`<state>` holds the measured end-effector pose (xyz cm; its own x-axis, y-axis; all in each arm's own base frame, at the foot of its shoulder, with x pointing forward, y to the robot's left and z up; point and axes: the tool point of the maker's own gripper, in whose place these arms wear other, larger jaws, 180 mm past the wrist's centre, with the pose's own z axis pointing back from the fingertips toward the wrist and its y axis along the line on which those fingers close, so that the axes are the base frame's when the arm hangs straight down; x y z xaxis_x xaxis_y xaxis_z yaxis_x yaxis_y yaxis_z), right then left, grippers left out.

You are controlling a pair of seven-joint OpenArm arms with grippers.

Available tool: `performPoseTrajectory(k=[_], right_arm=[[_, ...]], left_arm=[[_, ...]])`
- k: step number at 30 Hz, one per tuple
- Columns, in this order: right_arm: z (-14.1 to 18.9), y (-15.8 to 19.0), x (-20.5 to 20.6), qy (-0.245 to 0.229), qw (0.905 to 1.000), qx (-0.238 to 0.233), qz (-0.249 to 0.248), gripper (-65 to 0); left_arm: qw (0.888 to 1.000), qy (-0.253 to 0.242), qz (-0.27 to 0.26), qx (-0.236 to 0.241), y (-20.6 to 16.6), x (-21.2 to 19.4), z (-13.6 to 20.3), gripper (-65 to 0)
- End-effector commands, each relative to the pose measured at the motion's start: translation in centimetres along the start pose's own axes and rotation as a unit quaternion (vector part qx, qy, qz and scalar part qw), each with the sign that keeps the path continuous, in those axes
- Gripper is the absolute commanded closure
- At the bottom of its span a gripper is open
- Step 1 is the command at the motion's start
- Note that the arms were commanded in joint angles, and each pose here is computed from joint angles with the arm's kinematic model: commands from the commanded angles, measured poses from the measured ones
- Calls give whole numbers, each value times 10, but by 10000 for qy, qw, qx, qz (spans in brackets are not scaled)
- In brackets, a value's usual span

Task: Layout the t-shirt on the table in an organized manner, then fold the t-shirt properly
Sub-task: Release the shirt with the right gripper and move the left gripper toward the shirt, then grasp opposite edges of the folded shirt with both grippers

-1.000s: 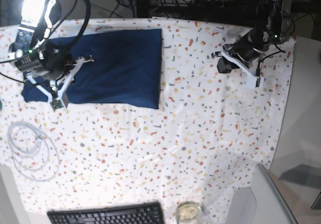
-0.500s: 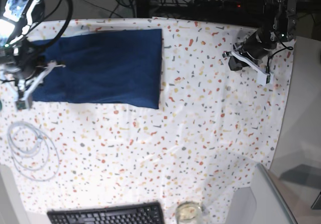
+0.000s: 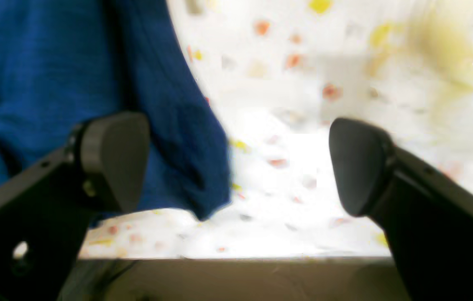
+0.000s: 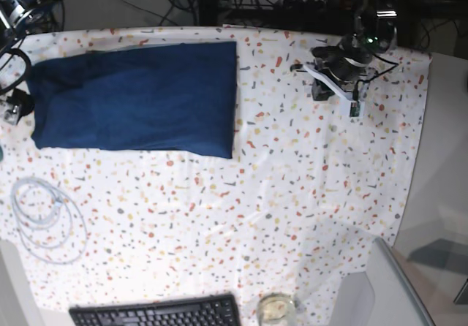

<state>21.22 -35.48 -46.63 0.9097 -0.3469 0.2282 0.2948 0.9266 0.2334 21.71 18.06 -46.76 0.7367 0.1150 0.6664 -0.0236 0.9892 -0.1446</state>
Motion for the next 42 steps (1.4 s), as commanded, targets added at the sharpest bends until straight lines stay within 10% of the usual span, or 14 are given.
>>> performPoseTrajectory(k=[1, 13, 42], right_arm=[[8, 1, 16, -259, 9995, 121, 109, -650], [2, 46, 36, -967, 9892, 1034, 385, -650], [-36, 92, -31, 116, 9869, 1408, 783, -650]], left_arm=[[9996, -270, -85, -57, -2, 13, 1, 0], [9959, -489, -118, -745, -43, 22, -8, 0], [9739, -203, -578, -2185, -169, -8, -49, 0]])
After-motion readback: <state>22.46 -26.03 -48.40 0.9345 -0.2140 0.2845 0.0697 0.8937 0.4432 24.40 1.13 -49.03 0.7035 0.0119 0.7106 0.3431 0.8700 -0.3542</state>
